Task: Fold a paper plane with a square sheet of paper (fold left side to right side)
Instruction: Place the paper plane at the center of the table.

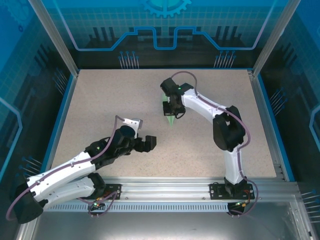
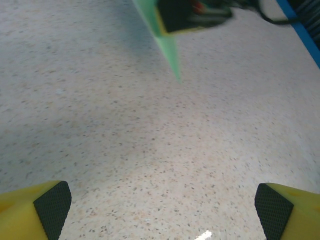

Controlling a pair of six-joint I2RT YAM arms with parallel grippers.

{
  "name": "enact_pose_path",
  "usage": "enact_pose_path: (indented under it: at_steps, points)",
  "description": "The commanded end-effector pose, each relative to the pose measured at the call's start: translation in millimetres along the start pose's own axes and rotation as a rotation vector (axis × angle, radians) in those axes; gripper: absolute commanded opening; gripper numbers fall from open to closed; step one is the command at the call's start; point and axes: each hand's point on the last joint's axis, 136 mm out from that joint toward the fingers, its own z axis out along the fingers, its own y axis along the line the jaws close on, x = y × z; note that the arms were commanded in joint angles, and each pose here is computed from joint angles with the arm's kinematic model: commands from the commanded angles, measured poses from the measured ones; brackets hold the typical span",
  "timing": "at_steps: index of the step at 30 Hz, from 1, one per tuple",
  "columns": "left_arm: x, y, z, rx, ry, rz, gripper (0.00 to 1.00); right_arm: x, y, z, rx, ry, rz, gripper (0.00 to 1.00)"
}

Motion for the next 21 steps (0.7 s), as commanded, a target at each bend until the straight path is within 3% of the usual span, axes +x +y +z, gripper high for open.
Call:
enact_pose_path:
  at_steps: [1,9,21]
  points:
    - [2,-18,0,0.096,0.024,0.13,0.98,-3,-12,17,0.073,0.066,0.015,0.04]
    - [0,-25,7,0.1,0.058,0.238,0.98,-21,-14,51,0.138,0.1,0.003,0.05]
    - [2,-23,15,0.084,0.078,0.236,0.98,-12,-19,64,0.16,0.138,0.007,0.09]
